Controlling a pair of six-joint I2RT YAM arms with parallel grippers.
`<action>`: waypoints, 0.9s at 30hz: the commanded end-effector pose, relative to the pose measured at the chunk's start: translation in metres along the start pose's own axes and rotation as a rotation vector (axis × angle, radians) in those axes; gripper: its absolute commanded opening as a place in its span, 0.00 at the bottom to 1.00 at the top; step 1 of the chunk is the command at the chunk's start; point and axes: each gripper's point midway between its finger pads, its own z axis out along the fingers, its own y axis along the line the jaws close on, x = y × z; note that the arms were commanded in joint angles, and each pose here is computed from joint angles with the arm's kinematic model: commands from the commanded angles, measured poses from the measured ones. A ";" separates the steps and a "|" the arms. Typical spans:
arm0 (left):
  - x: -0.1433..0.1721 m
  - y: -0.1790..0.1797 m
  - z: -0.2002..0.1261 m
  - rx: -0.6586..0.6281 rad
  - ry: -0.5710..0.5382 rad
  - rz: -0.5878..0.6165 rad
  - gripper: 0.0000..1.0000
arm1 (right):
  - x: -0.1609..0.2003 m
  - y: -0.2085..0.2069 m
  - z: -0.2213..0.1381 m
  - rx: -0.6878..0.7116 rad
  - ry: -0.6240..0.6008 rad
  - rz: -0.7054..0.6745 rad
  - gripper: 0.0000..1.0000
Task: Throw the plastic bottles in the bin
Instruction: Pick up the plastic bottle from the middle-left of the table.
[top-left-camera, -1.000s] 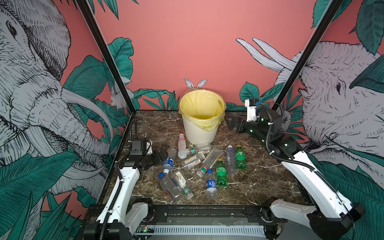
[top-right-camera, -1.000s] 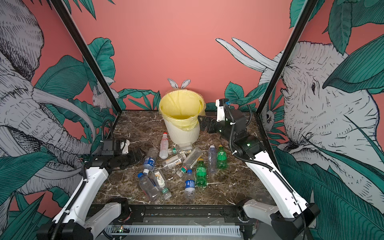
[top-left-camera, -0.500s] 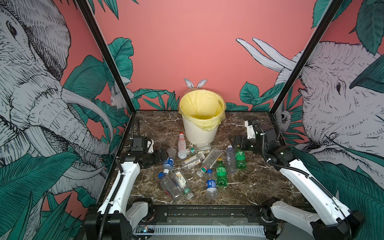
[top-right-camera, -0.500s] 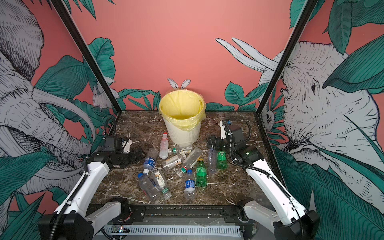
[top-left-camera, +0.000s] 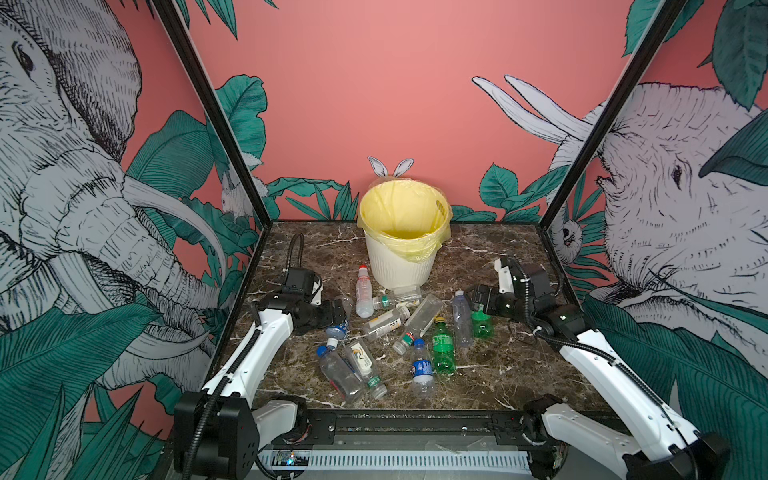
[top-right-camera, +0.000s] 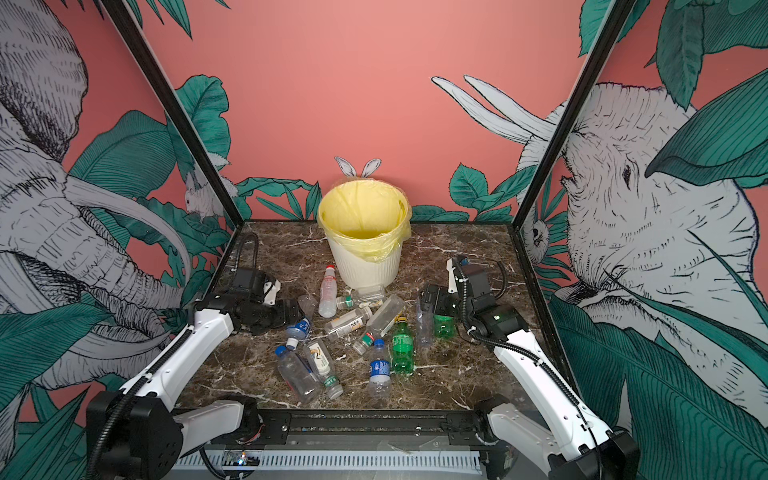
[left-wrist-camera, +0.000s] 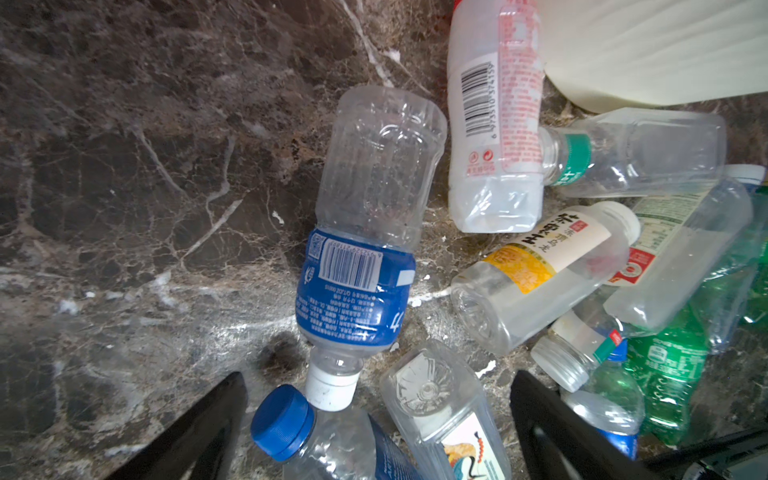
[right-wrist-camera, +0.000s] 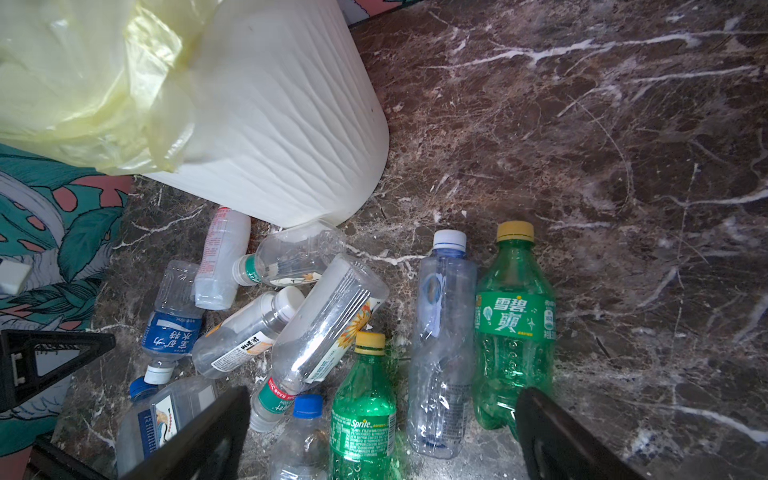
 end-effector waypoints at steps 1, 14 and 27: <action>-0.010 -0.001 -0.002 -0.034 -0.022 0.032 0.99 | -0.003 0.001 -0.001 -0.016 -0.021 0.012 0.99; -0.014 0.003 0.023 -0.087 0.001 0.092 0.98 | 0.003 -0.009 0.001 0.010 -0.018 0.030 0.99; -0.015 0.000 0.050 -0.116 0.039 0.128 0.96 | 0.024 -0.026 0.009 0.044 0.012 0.072 0.99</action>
